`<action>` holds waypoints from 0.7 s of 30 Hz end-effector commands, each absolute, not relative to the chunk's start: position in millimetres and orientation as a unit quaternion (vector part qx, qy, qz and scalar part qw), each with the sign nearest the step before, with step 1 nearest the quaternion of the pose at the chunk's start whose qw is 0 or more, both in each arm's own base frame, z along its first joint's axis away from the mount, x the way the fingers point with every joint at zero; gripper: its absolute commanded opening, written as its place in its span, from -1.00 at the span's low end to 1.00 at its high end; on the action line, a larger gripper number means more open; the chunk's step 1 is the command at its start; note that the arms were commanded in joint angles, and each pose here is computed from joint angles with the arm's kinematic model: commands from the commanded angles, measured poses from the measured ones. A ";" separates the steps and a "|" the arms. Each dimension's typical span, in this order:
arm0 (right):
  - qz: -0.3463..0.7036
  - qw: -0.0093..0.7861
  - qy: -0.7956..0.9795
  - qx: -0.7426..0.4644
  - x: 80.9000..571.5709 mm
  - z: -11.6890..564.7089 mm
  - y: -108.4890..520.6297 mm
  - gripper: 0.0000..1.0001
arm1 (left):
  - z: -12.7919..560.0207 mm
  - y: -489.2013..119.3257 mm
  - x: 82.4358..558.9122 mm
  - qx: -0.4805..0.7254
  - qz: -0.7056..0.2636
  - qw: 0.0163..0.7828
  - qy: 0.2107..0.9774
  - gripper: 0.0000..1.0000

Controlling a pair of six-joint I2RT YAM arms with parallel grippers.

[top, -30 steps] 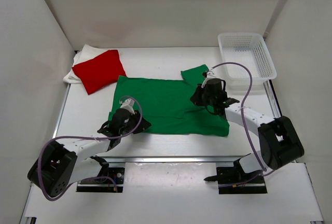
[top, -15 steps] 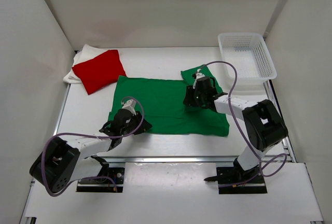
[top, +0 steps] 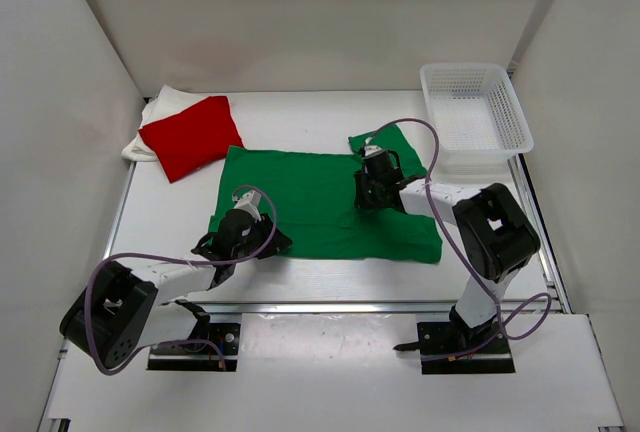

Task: Fold and stack the t-shirts
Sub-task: Fold the flattened tshirt in 1/3 of the way

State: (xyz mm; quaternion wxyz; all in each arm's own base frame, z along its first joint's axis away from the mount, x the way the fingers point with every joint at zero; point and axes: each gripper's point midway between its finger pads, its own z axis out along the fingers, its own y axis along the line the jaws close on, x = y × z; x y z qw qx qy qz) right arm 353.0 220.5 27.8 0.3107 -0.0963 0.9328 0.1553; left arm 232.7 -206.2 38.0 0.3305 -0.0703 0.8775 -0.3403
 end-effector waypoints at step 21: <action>0.177 0.400 0.889 -0.136 382.7 102.6 257.8 -0.18 | 69.3 -202.2 249.3 -0.071 -0.347 0.377 0.856 -0.33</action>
